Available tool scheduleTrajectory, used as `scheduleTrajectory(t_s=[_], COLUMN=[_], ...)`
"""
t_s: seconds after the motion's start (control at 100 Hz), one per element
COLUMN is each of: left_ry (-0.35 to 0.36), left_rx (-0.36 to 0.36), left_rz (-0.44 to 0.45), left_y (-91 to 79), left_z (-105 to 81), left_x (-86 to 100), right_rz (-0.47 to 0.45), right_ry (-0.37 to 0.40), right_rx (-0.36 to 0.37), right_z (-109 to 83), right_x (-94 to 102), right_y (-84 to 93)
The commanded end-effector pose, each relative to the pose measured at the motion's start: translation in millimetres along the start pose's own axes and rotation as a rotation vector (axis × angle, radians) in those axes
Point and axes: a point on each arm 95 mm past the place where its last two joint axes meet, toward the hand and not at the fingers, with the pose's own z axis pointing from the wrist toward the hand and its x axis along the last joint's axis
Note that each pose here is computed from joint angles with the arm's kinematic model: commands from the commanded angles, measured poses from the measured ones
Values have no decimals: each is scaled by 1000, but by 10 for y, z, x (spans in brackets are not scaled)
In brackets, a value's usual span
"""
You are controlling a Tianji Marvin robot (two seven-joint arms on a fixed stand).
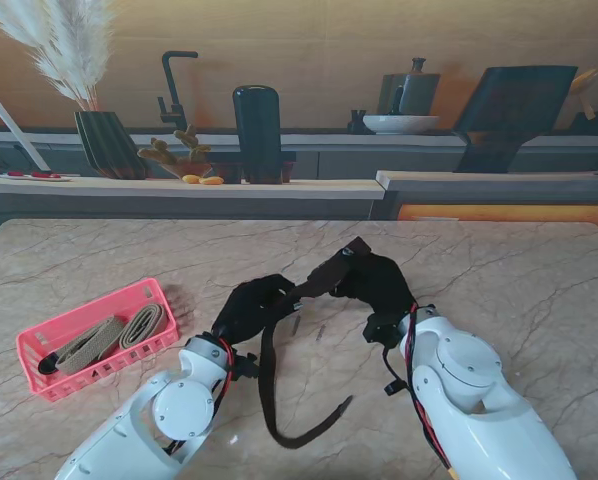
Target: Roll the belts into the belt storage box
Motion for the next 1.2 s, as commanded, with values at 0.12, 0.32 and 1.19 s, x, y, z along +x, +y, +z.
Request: scheduleTrajectory(t_s=[0.12,0.32,1.19], left_ry=[-4,-13,17], left_rx=[-143,-217,-69], left_rz=[-104,-227,4], left_y=[17,68,292], left_z=[-38,-11,168], left_x=[43,87,43], right_rz=[56,74,219], right_ry=[-20,-35,-164], right_rx=[25,37,79], right_z=[-22,-18,70], right_x=[-28,-51,-242], right_y=[-87,-102,-276])
